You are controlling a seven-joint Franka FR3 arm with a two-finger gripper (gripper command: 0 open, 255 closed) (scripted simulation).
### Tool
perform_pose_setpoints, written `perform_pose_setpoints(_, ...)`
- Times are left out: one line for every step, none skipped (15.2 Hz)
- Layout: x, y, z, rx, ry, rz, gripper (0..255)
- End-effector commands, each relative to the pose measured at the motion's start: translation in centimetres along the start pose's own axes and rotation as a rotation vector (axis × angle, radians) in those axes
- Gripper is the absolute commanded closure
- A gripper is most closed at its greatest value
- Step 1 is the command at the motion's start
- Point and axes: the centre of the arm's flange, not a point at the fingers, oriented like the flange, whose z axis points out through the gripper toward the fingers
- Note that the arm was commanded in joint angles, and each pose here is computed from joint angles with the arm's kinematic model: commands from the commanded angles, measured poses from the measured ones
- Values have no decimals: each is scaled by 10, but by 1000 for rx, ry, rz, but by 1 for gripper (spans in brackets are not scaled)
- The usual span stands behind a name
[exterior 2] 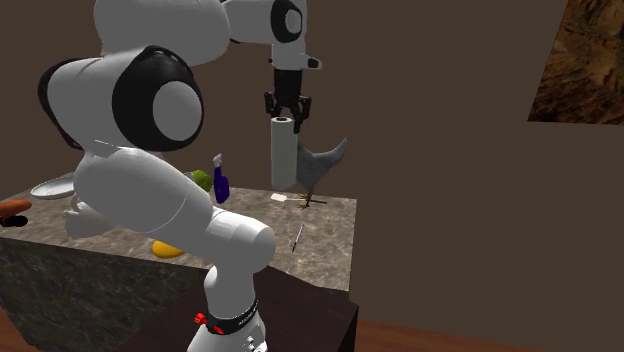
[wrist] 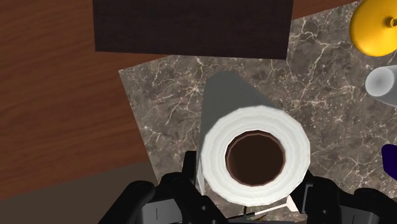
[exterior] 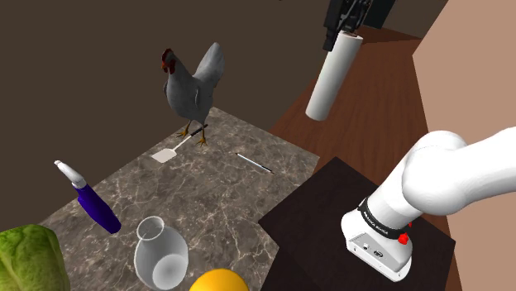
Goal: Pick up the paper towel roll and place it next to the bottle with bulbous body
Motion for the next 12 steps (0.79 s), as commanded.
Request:
perform_pose_setpoints(8,-22,-1,0,0,0,255)
perform_pose_setpoints(13,-34,-1,0,0,0,255)
perform_pose_setpoints(17,-46,-1,0,0,0,255)
perform_pose_setpoints(22,-59,0,0,0,0,255)
perform_pose_setpoints(27,-71,0,0,0,0,255)
perform_pose_setpoints(31,-83,1,0,0,0,255)
perform_pose_setpoints(36,-96,1,0,0,0,255)
perform_pose_setpoints(41,-108,2,0,0,0,255)
perform_pose_setpoints(45,-120,2,0,0,0,255)
perform_pose_setpoints(50,-133,3,0,0,0,255)
perform_pose_setpoints(55,-145,3,0,0,0,255)
perform_pose_setpoints(59,-157,3,0,0,0,255)
